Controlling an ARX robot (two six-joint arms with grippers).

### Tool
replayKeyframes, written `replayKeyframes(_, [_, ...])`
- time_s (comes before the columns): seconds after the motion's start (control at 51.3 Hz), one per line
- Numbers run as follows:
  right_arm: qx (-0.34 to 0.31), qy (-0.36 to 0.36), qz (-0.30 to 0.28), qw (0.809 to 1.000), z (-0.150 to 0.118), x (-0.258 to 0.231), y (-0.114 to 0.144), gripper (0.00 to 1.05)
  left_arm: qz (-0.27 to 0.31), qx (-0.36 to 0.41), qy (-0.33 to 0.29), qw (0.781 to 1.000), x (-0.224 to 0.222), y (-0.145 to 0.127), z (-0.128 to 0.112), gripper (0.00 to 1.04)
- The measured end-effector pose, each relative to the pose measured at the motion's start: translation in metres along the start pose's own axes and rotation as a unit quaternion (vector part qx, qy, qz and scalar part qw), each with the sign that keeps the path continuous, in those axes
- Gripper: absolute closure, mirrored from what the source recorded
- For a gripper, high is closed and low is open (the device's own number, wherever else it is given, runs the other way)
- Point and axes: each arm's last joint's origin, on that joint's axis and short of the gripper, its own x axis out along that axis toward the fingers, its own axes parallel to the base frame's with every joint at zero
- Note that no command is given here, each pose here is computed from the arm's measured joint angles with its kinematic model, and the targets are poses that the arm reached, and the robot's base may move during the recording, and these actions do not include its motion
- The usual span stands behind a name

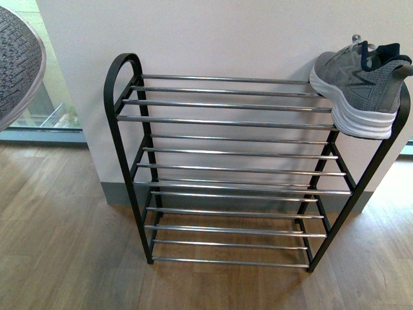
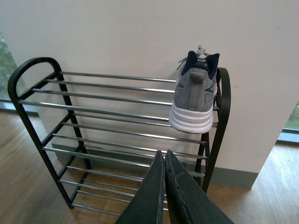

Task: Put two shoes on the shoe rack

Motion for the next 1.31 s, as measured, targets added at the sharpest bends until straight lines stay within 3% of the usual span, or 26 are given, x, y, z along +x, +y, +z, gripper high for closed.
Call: replayKeyframes(1.307, [-0.001,-0.011,0.000,1.000,-0.005,-0.045,0.000,1.03,0.000,0.000,0.000,1.000,0.000,0.000,0.000,1.02])
